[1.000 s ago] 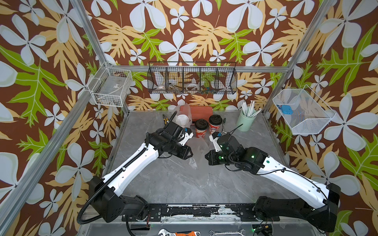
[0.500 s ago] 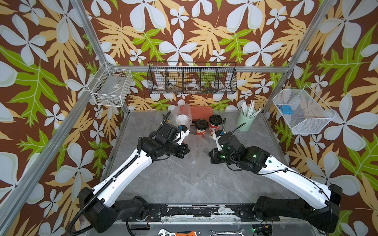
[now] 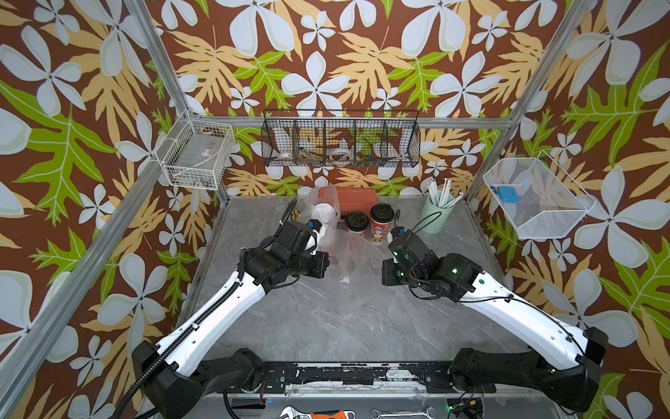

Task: Pack milk tea into plastic carrier bags
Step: Adjust the plastic carrier bag at the center of the board, then pick up the milk tea cup at the center of the board.

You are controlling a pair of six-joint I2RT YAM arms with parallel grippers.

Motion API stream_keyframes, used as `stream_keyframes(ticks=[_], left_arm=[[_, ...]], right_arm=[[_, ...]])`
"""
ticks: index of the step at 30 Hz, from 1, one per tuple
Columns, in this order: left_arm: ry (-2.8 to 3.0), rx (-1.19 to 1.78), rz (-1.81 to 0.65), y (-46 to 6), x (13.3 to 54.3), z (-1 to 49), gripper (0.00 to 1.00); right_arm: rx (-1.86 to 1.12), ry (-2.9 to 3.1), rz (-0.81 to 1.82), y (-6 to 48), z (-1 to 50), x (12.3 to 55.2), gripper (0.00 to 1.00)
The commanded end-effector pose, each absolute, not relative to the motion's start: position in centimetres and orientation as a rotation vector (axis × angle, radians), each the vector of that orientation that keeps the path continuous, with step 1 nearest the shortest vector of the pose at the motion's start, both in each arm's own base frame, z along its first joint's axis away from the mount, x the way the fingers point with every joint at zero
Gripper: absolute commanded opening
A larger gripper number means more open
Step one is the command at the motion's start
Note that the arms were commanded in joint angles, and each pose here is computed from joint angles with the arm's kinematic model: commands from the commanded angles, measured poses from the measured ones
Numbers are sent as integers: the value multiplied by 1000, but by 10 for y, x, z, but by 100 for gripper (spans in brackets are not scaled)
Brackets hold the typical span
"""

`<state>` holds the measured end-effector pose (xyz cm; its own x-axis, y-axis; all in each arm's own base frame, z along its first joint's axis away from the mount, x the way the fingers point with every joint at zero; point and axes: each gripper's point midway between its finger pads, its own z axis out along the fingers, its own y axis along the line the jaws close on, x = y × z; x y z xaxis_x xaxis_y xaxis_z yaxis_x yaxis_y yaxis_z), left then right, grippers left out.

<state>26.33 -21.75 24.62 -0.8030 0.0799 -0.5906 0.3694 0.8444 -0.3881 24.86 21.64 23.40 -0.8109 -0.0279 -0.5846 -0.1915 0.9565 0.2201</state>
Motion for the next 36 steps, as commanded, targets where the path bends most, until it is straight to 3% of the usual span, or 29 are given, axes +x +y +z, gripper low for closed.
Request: stream_keyframes(ticks=[1, 6, 18, 36], left_arm=[[2470, 289, -598, -208, 266, 242, 0], [2396, 333, -815, -234, 260, 255, 0], [2356, 316, -924, -242, 255, 258, 0], [2390, 333, -882, -236, 249, 234, 0]], right_arm=[[-169, 2532, 231, 200, 224, 246, 0], [-205, 2509, 437, 229, 233, 244, 1], [-240, 2431, 570, 248, 277, 251, 43], [-150, 2347, 435, 204, 304, 307, 48]])
